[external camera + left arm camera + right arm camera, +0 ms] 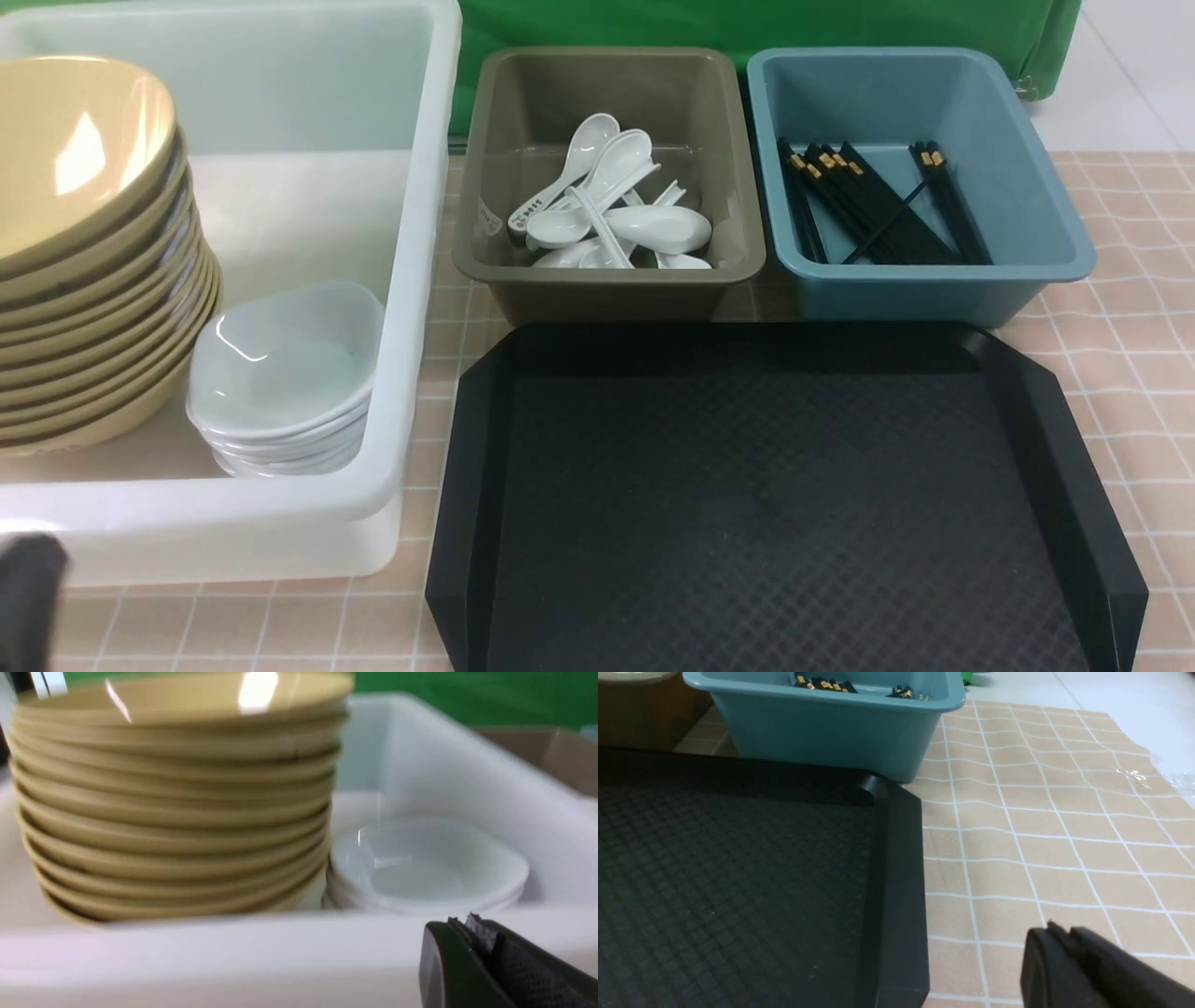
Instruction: On brown table put chopsticks spoon bowls plates into blue grey white boxes.
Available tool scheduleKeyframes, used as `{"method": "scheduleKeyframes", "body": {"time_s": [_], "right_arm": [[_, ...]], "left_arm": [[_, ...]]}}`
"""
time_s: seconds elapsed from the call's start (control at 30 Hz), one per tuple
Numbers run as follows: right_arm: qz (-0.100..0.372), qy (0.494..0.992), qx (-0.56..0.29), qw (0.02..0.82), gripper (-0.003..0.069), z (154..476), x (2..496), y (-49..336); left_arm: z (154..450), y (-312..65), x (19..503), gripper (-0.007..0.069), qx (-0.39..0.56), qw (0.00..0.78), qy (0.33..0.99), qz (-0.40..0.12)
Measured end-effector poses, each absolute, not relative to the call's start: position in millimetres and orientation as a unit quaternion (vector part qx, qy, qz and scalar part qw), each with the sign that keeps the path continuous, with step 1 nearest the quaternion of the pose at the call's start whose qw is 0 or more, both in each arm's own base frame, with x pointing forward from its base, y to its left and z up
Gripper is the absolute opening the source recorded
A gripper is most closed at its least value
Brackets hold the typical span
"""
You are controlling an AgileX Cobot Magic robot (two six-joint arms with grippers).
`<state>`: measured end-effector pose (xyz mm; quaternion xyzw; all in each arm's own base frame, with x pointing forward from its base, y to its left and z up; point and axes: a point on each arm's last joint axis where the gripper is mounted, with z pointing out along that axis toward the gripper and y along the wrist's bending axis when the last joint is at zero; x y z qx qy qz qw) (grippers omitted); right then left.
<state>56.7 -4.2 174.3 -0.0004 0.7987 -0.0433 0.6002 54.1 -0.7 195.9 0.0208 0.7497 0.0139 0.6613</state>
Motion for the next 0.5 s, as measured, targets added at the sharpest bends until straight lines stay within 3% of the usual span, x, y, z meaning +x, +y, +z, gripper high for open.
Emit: {"method": "scheduleKeyframes", "body": {"time_s": [0.13, 0.5], "right_arm": [[-0.043, 0.799, 0.0, 0.6, 0.0091, 174.3, 56.7, -4.2], [-0.043, 0.799, 0.0, 0.6, 0.0105, 174.3, 56.7, -4.2]], "left_arm": [[179.2, -3.1, 53.6, -0.0007, 0.028, 0.62, 0.784, -0.008], [177.9, -4.4, 53.0, -0.0007, 0.038, 0.612, 0.79, -0.015]]}}
